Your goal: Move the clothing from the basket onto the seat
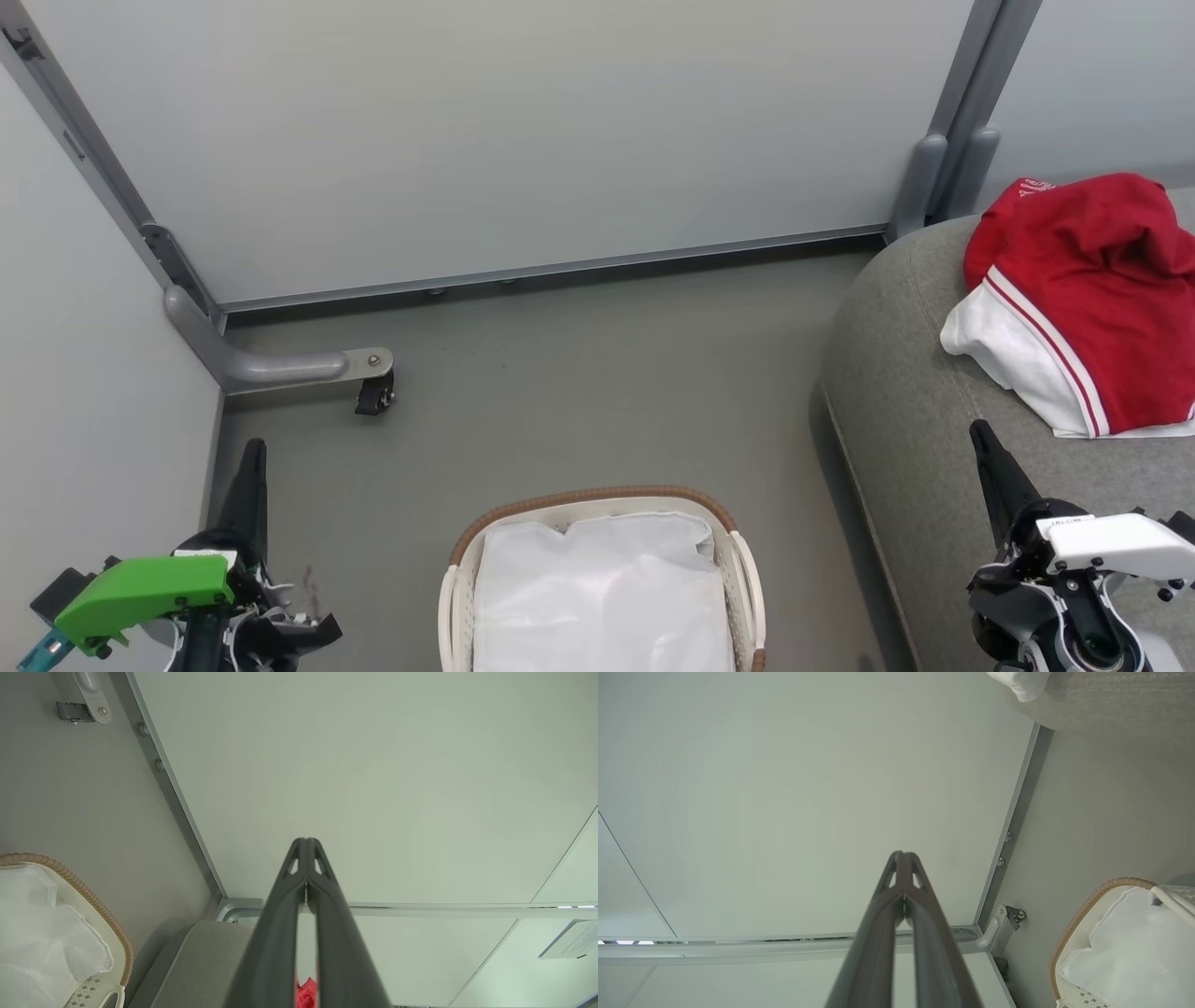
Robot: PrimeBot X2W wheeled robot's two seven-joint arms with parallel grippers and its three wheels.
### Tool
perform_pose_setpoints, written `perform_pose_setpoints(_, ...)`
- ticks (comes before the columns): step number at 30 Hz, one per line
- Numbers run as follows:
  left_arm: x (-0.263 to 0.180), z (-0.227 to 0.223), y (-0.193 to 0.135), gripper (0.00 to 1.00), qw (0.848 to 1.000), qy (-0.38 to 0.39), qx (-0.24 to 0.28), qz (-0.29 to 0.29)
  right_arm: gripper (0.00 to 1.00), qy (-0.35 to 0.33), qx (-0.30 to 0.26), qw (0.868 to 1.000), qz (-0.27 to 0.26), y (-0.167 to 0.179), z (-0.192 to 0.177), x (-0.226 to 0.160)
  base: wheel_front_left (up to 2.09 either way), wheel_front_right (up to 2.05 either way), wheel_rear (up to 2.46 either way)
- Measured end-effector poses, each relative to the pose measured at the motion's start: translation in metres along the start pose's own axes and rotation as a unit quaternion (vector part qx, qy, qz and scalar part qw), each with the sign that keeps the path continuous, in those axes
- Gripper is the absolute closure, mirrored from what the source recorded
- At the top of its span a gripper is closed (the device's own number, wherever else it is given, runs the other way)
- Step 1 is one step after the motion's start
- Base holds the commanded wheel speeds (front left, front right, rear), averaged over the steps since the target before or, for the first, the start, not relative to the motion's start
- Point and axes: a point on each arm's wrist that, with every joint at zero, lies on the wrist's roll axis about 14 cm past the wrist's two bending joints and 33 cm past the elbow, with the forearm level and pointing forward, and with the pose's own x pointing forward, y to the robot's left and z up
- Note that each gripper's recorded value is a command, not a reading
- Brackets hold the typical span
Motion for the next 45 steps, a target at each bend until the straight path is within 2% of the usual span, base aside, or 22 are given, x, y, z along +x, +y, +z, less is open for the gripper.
perform_pose_setpoints(4, 0.0009, 0.0010, -0.0032, 1.00, 1.000, -0.001, -0.012, -0.006, 1.00, 0.001, 0.012, 1.000, 0.003, 0.0015, 0.0000, 0.0002, 0.00, 0.00, 0.00)
perform_pose_setpoints(45, 0.0010, 0.0010, -0.0037, 1.00, 1.000, -0.001, -0.012, -0.007, 1.00, 0.001, 0.012, 1.000, 0.003, 0.0018, 0.0001, 0.0003, 0.00, 0.00, 0.00)
